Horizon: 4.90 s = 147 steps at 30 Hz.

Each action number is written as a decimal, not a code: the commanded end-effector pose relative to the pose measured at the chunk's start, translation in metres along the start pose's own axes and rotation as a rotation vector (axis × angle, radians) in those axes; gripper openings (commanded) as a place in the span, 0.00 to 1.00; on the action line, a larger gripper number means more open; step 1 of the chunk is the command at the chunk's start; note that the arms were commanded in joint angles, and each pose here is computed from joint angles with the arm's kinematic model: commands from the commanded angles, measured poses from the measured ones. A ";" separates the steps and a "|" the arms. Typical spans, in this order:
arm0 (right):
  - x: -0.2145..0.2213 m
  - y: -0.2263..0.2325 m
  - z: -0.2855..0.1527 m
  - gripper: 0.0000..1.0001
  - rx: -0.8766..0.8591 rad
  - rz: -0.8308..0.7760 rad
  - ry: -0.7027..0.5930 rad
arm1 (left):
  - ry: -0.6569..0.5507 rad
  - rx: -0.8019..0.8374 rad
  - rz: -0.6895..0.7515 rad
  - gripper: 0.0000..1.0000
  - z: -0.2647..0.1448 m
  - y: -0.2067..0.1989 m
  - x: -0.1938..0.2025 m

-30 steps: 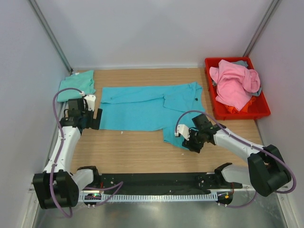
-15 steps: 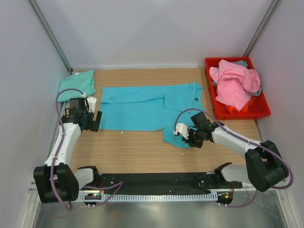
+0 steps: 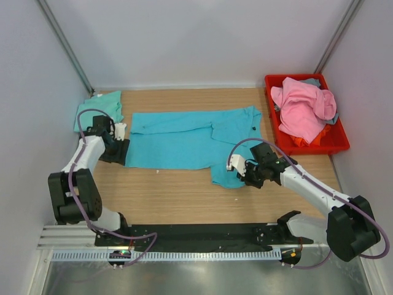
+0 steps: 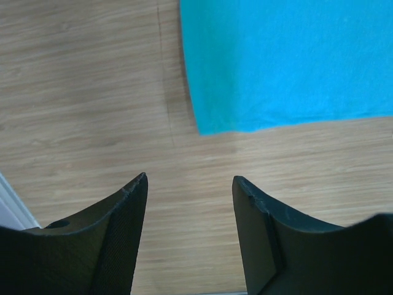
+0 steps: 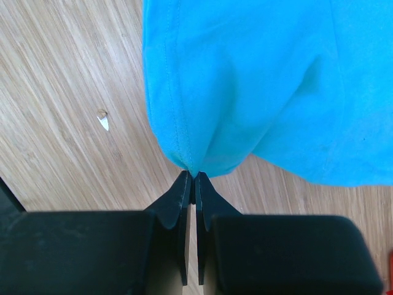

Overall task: Fold and stack the t-shirts
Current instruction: Fold the tshirt

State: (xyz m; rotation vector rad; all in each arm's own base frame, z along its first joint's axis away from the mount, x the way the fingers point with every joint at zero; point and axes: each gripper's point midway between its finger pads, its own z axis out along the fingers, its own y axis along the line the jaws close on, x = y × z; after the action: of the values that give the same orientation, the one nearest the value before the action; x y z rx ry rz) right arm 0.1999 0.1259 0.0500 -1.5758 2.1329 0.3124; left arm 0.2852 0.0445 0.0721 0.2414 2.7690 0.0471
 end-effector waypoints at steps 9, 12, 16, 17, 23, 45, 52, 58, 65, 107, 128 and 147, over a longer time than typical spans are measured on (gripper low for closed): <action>-0.012 -0.005 -0.008 0.08 0.025 0.019 -0.034 | 0.058 0.131 -0.069 0.52 0.040 -0.010 -0.018; -0.011 -0.005 -0.007 0.08 0.024 0.025 -0.032 | 0.078 0.126 -0.084 0.51 0.050 -0.008 -0.017; -0.010 -0.005 -0.004 0.08 0.019 0.028 -0.028 | 0.082 0.137 -0.096 0.48 0.058 -0.006 -0.019; -0.011 -0.005 -0.004 0.08 0.021 0.029 -0.028 | 0.088 0.142 -0.097 0.48 0.061 -0.007 -0.018; -0.010 -0.006 -0.004 0.08 0.025 0.032 -0.025 | 0.102 0.167 -0.108 0.32 0.065 -0.010 -0.015; -0.065 -0.059 -0.057 0.02 0.245 0.021 -0.125 | -0.007 0.258 -0.062 0.00 -0.012 -0.020 -0.051; -0.095 -0.102 -0.067 0.02 0.327 0.026 -0.156 | -0.041 0.258 -0.043 0.00 -0.027 -0.012 -0.077; -0.110 -0.157 -0.079 0.02 0.420 0.087 -0.200 | -0.052 0.259 -0.035 0.00 -0.022 -0.002 -0.107; -0.126 -0.216 -0.081 0.01 0.463 0.135 -0.240 | -0.075 0.266 -0.040 0.00 -0.012 0.011 -0.149; -0.133 -0.415 -0.024 0.59 0.715 0.411 -0.304 | -0.257 0.135 -0.108 0.48 0.047 0.022 -0.268; -0.092 -0.296 -0.020 0.61 0.371 0.701 -0.225 | -0.030 0.340 -0.053 0.52 0.067 -0.050 -0.176; 0.009 -0.254 -0.011 0.62 0.312 0.822 0.042 | 0.047 0.293 -0.059 0.66 0.086 -0.043 -0.157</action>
State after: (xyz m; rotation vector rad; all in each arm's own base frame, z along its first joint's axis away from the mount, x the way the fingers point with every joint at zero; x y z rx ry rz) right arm 0.4355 0.0346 0.0659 -0.4614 2.6353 0.1958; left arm 0.4477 -0.0287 0.0423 0.2295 2.8269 -0.3907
